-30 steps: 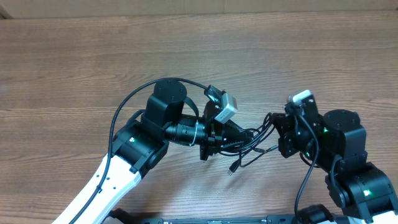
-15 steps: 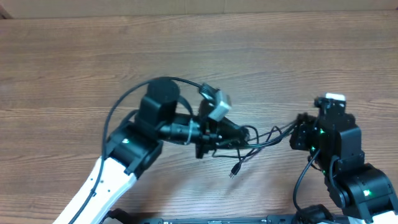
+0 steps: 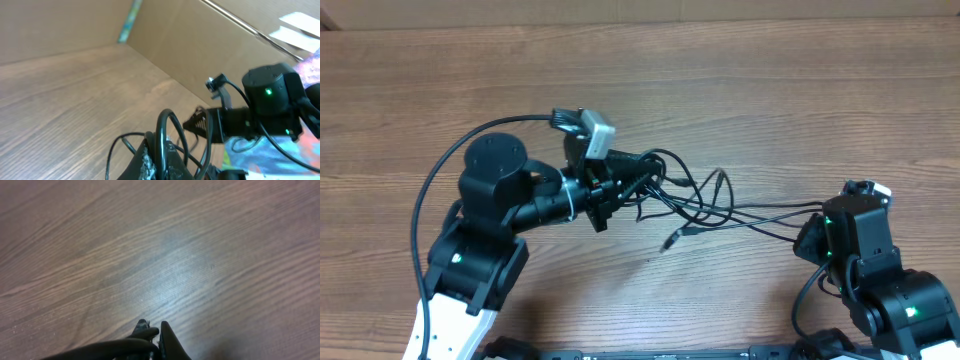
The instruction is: Untangle cables
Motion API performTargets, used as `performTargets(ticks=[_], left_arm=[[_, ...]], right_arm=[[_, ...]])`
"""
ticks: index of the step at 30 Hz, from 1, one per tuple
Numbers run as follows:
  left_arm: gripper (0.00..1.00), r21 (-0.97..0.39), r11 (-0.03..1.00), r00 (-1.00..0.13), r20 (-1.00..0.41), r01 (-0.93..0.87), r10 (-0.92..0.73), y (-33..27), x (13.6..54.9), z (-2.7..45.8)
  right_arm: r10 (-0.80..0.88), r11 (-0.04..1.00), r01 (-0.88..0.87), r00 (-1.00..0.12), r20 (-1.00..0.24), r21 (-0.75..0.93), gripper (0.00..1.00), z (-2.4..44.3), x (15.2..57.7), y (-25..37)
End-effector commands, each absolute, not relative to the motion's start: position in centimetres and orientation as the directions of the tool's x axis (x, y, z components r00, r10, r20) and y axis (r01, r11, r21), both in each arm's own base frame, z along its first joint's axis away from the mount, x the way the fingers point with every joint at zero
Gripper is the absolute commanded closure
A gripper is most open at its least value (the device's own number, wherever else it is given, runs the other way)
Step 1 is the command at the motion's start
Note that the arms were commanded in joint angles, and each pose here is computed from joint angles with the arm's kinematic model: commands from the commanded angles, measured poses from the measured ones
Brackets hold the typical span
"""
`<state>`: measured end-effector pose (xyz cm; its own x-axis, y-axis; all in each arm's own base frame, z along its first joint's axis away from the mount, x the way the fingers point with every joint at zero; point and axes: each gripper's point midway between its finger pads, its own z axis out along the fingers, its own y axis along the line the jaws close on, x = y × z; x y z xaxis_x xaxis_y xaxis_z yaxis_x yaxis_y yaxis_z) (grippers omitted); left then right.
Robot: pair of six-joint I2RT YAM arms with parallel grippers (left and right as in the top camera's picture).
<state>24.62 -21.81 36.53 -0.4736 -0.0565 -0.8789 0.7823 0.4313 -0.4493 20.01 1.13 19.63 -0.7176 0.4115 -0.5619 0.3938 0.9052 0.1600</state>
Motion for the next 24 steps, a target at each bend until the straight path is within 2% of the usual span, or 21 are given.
performTargets(ticks=[1, 2, 3, 5, 6, 7, 11, 14, 19, 22, 23, 24], left_arm=[[0.96, -0.399, 0.575, -0.396, -0.908, 0.714, -0.138, -19.2, 26.4, 38.2], [0.96, -0.396, 0.582, -0.391, -0.909, 0.71, -0.141, -19.0, 26.4, 38.3], [0.96, -0.395, 0.585, -0.389, -0.91, 0.709, -0.143, -19.0, 26.4, 38.3], [0.96, -0.394, 0.585, -0.389, -0.91, 0.709, -0.143, -19.0, 26.4, 38.3], [0.96, -0.394, 0.585, -0.389, -0.91, 0.709, -0.143, -19.0, 26.4, 38.3], [0.96, -0.394, 0.585, -0.389, -0.91, 0.709, -0.143, -19.0, 26.4, 38.3], [0.96, -0.395, 0.582, -0.39, -0.91, 0.711, -0.141, -19.0, 26.4, 38.3], [0.96, -0.395, 0.582, -0.39, -0.91, 0.711, -0.141, -19.0, 26.4, 38.3], [0.96, -0.4, 0.576, -0.395, -0.908, 0.713, -0.141, -19.2, 26.3, 38.3], [0.96, -0.404, 0.546, -0.402, -0.906, 0.734, -0.131, -19.5, 25.7, 38.4], [0.96, -0.407, 0.524, -0.406, -0.905, 0.748, -0.124, -19.8, 25.3, 38.4], [0.96, -0.409, 0.511, -0.409, -0.905, 0.756, -0.12, -20.0, 25.1, 38.5]], right_arm=[[0.434, 0.881, 0.458, -0.689, -0.58, 0.116, 0.96, 19.9, 19.5, -0.4], [0.434, 0.884, 0.452, -0.698, -0.57, 0.121, 0.95, 19.8, 19.4, -0.2], [0.428, 0.891, 0.436, -0.712, -0.557, 0.128, 0.86, 19.7, 19.3, 0.1], [0.359, 0.931, 0.337, -0.77, -0.527, 0.142, 0.43, 19.4, 19.1, 1.6], [0.323, 0.946, 0.286, -0.791, -0.52, 0.152, 0.24, 19.4, 19.2, 2.3], [0.277, 0.96, 0.218, -0.812, -0.514, 0.173, 0.0, 19.4, 19.3, 3.3], [0.091, 0.965, -0.053, -0.851, -0.518, 0.257, 0.0, 20.0, 19.2, 7.1], [-0.043, 0.923, -0.24, -0.84, -0.541, 0.299, 0.0, 20.6, 18.7, 9.5], [-0.263, 0.705, -0.594, -0.726, -0.635, 0.387, 0.0, 22.7, 16.4, 14.3], [-0.311, 0.54, -0.742, -0.615, -0.725, 0.398, 0.0, 24.8, 15.3, 16.5], [-0.308, 0.454, -0.806, -0.541, -0.782, 0.379, 0.0, 26.2, 15.1, 17.5], [-0.3, 0.435, -0.824, -0.513, -0.804, 0.363, 0.0, 26.7, 15.3, 17.7]])
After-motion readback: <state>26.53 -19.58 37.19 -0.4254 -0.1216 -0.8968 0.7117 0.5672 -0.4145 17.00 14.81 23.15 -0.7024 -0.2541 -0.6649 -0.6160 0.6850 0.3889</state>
